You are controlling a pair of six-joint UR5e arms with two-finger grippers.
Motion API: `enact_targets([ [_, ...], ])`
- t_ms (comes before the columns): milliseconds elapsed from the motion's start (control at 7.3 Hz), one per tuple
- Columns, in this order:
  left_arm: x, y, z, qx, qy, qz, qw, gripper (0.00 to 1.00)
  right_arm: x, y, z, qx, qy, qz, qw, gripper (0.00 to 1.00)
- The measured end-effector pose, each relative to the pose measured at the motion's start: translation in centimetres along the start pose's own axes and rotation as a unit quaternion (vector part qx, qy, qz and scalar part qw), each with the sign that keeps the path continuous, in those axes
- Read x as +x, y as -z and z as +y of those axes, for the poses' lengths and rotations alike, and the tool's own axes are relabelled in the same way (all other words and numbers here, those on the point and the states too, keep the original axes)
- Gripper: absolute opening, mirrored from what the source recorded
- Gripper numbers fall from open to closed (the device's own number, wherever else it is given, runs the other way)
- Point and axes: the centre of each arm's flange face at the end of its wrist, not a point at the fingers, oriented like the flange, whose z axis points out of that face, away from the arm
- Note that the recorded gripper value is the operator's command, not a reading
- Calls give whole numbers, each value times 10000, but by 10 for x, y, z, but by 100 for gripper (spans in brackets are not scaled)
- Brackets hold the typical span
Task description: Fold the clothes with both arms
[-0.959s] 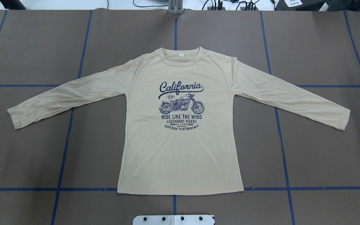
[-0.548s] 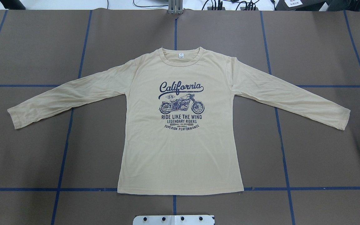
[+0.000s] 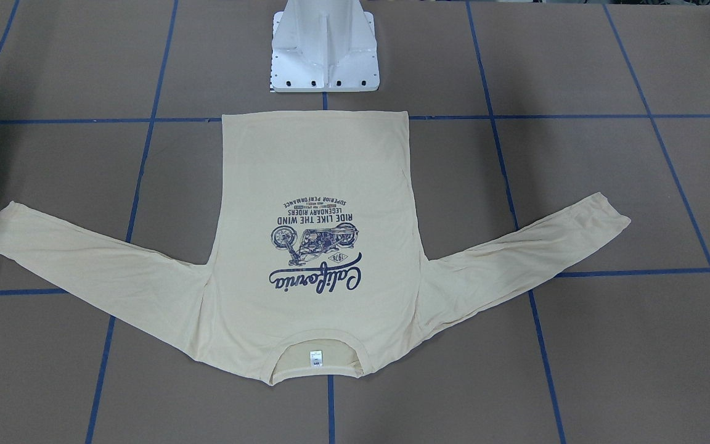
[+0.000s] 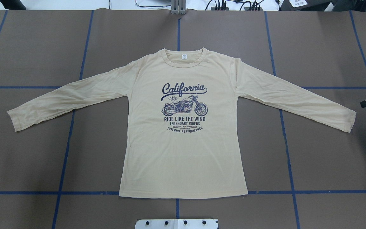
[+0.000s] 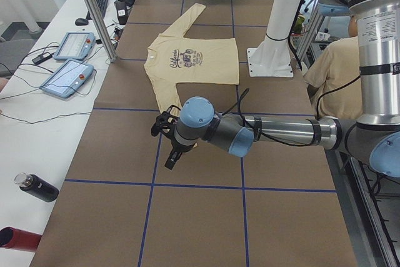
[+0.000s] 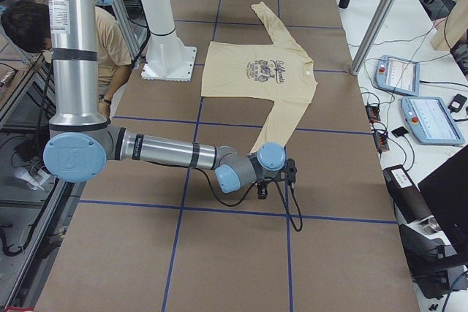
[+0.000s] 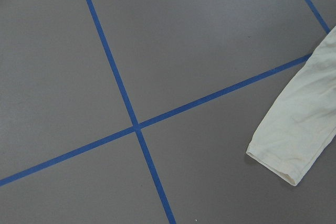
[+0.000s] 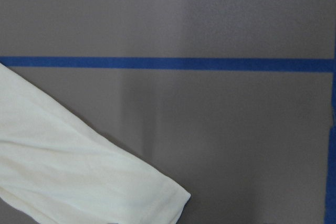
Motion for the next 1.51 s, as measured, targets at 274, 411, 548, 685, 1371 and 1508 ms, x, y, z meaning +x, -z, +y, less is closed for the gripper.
enact_targets([
  [274, 0, 0, 0, 5, -6, 0, 10000, 100, -20, -20, -10, -63, -97, 102, 9999, 94],
  [411, 1, 1, -1, 12, -13, 1, 10000, 100, -24, -27, -11, -107, -147, 150, 9997, 93],
  [548, 1, 1, -2, 17, -19, 4, 10000, 100, -24, -32, -11, -139, -212, 182, 9995, 92],
  [685, 2, 2, -2, 19, -21, 5, 10000, 100, -23, -36, -11, -171, -254, 203, 9993, 92],
  [1371, 2, 2, -2, 22, -24, 6, 10000, 100, -18, -52, -9, -317, -322, 254, 9987, 88],
  [1508, 2, 2, -2, 24, -26, 6, 10000, 100, -18, -55, -11, -342, -337, 259, 9985, 70],
])
